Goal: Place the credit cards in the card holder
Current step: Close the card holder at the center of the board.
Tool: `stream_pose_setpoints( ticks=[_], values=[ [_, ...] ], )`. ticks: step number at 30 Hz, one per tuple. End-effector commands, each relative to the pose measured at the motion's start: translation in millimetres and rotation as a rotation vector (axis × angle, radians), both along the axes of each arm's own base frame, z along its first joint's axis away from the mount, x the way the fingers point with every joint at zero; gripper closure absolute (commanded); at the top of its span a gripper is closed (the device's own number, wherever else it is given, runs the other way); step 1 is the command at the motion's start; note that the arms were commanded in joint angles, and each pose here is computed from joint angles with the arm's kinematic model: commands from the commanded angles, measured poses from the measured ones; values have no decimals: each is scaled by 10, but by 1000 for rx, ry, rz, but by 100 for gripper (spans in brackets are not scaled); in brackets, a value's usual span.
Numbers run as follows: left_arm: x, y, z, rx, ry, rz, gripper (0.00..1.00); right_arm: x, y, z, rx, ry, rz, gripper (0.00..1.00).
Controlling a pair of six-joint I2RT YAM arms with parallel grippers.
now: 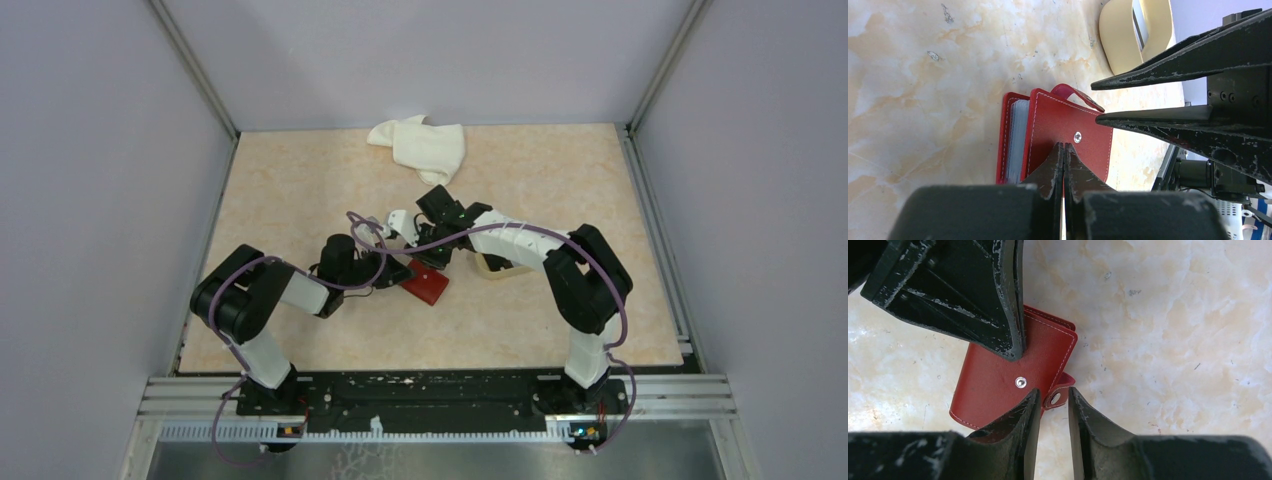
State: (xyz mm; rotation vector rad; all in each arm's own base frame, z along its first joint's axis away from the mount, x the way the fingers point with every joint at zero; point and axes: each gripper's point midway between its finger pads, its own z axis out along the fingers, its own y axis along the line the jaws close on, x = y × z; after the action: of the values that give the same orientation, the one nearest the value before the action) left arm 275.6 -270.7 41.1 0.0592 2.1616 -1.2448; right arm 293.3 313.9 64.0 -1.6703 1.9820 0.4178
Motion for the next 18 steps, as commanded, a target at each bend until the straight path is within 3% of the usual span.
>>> stream_pose_setpoints(
  ticks=[1, 10, 15, 18],
  values=[
    [-119, 104, -286, 71, 76, 11, 100, 95, 104, 209, 50, -25, -7, 74],
    [-121, 103, -282, 70, 74, 10, 100, 118, 77, 163, 26, -25, -20, 83],
    [-123, 103, -282, 69, 75, 10, 100, 121, 80, 169, 26, -24, -21, 100],
    [-121, 103, -279, 70, 73, 9, 100, 100, 81, 188, 34, -15, -20, 100]
  ],
)
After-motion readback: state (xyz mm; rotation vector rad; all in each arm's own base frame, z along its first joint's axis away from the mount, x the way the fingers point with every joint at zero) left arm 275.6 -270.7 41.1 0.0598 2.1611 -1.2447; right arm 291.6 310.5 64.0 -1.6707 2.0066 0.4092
